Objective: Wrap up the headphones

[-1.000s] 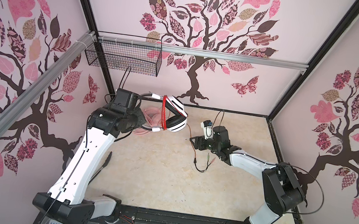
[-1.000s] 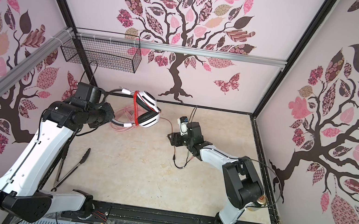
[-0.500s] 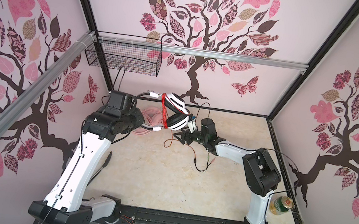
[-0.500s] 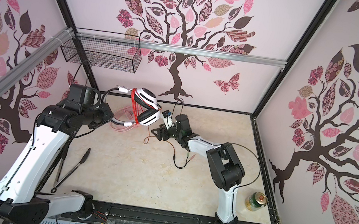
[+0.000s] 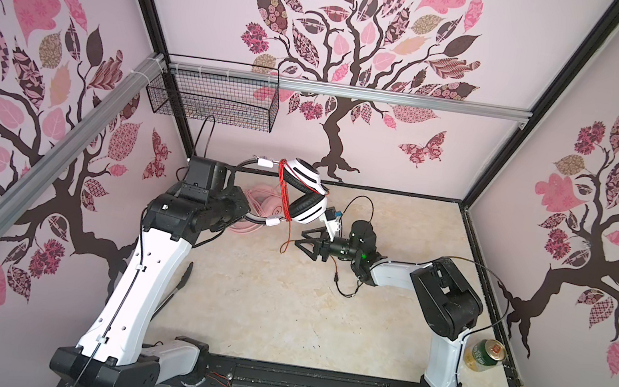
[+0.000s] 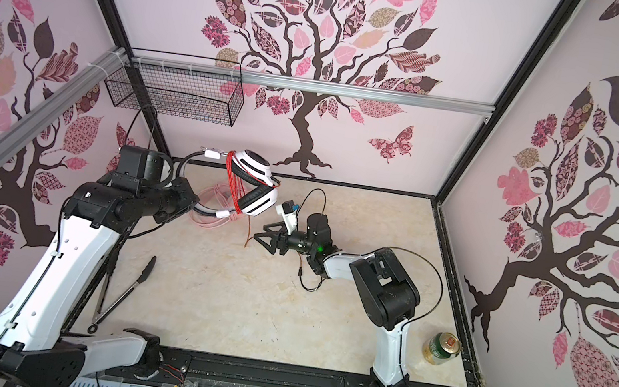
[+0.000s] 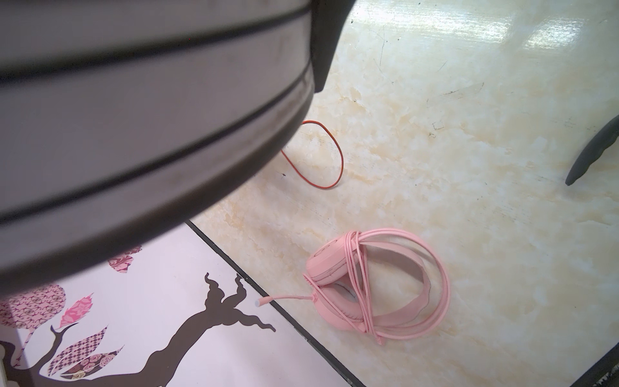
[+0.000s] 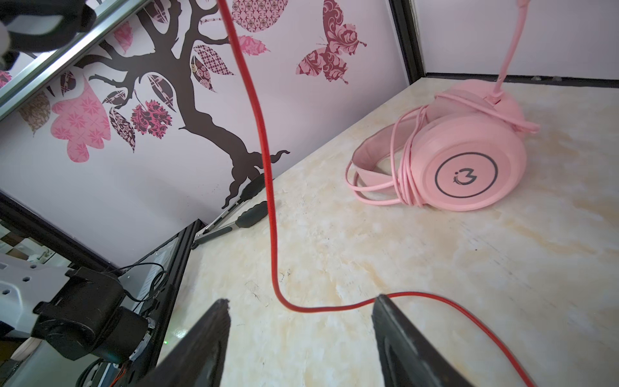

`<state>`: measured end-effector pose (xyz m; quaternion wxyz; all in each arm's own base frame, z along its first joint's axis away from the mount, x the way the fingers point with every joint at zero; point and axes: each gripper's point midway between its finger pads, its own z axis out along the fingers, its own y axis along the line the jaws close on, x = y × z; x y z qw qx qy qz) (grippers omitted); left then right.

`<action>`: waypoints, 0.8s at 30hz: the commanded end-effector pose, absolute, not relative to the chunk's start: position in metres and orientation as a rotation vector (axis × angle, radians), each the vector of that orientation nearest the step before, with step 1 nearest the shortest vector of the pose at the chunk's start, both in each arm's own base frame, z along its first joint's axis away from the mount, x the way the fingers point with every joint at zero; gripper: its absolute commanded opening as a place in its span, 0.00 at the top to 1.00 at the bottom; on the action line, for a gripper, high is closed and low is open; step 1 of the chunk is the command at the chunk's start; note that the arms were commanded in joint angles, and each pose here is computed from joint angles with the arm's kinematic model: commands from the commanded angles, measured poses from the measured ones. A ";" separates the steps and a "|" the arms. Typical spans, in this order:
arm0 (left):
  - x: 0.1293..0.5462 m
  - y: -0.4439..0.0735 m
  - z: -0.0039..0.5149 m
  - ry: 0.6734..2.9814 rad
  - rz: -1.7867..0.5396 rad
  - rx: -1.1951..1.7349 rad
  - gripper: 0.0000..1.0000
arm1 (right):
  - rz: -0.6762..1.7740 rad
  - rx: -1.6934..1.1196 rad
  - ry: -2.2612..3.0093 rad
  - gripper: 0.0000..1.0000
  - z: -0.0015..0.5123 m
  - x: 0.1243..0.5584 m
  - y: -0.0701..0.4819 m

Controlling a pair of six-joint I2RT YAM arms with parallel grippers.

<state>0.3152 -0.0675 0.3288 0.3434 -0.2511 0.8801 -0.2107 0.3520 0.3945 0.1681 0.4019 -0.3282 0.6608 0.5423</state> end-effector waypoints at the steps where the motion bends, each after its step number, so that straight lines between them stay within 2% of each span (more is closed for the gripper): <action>1: 0.321 -0.073 0.352 2.184 -0.641 -0.628 1.00 | 1.359 -0.891 1.692 0.31 0.151 0.344 0.417; 6: 0.322 -0.073 0.351 2.182 -0.641 -0.631 1.00 | 1.353 -0.875 1.714 0.36 0.141 0.346 0.437; 10: 0.321 -0.073 0.351 2.181 -0.639 -0.630 1.00 | 1.372 -0.875 1.718 0.46 0.134 0.343 0.446; 13: 0.322 -0.072 0.350 2.183 -0.637 -0.632 1.00 | 1.388 -0.879 1.703 0.68 0.135 0.340 0.450; 17: 0.322 -0.071 0.352 2.179 -0.631 -0.634 1.00 | 1.402 -0.874 1.695 0.81 0.134 0.330 0.449; 20: 0.323 -0.070 0.352 2.177 -0.623 -0.637 1.00 | 1.419 -0.860 1.688 0.96 0.135 0.317 0.443; 22: 0.323 -0.068 0.351 2.179 -0.610 -0.644 1.00 | 1.423 -0.851 1.688 1.00 0.137 0.305 0.436; 24: 0.324 -0.067 0.348 2.185 -0.599 -0.652 1.00 | 1.405 -0.840 1.722 1.00 0.135 0.291 0.424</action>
